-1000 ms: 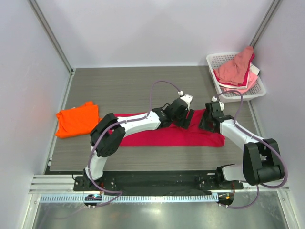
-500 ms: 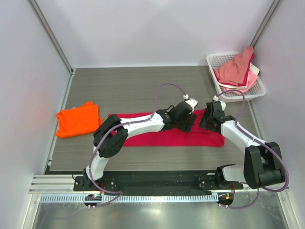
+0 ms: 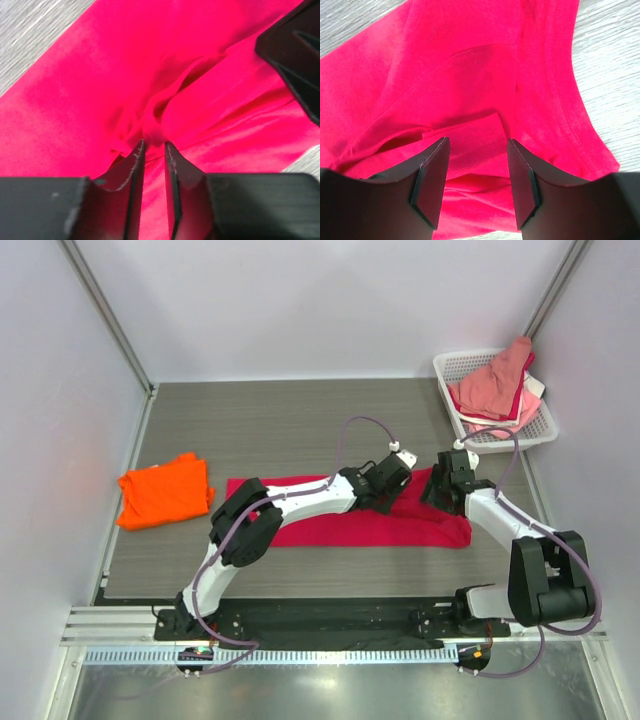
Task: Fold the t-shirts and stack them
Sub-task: Fold the tshirt
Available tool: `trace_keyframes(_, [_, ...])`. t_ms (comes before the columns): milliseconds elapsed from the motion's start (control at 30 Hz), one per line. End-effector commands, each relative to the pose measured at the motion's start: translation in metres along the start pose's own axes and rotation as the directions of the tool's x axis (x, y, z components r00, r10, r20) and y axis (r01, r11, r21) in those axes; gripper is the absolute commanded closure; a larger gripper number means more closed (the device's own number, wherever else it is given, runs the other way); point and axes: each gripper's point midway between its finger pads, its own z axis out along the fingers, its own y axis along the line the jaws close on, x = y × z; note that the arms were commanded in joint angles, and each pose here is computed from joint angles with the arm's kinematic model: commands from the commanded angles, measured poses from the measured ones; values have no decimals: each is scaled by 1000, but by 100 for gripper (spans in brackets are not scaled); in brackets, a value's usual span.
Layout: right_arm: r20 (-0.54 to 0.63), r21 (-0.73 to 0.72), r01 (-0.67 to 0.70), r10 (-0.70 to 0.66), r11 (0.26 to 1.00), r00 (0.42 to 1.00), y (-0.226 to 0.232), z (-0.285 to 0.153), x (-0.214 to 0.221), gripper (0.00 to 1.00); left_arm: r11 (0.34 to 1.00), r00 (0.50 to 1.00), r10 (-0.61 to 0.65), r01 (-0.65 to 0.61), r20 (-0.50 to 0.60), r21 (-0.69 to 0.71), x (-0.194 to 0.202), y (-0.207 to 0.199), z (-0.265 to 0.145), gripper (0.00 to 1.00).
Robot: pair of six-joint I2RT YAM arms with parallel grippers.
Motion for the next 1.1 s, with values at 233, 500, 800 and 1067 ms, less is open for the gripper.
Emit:
trace_keyframes(233, [13, -130, -48, 50, 990, 999, 18, -13, 1, 58, 1000, 999, -23, 24, 33, -2, -12, 7, -14, 100])
trace_keyframes(500, [-5, -263, -99, 101, 960, 995, 23, -54, 26, 99, 999, 998, -29, 30, 57, -13, -10, 13, -24, 100])
trace_keyframes(800, [65, -281, -112, 135, 953, 989, 23, -75, 17, 50, 999, 996, -44, 47, 81, -25, -14, 16, -30, 87])
trace_keyframes(1067, [111, -179, -71, 92, 981, 990, 33, -49, -32, 52, 995, 987, -94, 91, 131, 30, -40, 16, -28, 35])
